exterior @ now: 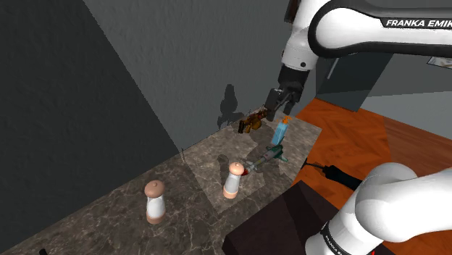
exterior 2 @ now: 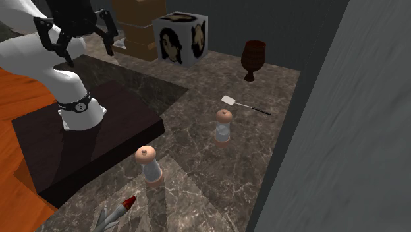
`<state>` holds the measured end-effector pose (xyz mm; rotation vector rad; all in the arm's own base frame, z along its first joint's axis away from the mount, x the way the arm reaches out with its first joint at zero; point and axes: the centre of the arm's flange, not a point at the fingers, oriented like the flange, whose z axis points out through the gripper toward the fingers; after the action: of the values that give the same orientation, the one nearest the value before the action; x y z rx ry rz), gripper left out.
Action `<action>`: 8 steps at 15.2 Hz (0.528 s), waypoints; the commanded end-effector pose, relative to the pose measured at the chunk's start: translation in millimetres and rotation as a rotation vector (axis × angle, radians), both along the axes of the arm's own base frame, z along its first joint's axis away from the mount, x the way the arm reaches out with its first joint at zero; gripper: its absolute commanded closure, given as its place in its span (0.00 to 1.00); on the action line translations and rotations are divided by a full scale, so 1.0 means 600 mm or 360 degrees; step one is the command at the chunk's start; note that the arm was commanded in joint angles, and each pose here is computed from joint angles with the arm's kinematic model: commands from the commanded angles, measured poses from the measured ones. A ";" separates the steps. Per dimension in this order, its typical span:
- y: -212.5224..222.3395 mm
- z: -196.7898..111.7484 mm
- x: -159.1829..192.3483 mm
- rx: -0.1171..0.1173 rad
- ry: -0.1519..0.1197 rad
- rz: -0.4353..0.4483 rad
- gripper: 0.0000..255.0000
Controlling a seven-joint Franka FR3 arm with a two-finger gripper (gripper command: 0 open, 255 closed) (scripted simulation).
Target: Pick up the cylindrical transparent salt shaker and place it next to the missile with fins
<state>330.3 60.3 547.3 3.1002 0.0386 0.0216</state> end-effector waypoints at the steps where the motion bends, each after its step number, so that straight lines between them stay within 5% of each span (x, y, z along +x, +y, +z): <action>1: 0.026 -0.026 0.016 0.0006 -0.0007 0.0016 0.00; 8: 0.130 -0.118 0.076 0.0023 -0.0020 0.0072 0.00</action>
<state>372.4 129.0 485.9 3.1107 0.1013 0.0392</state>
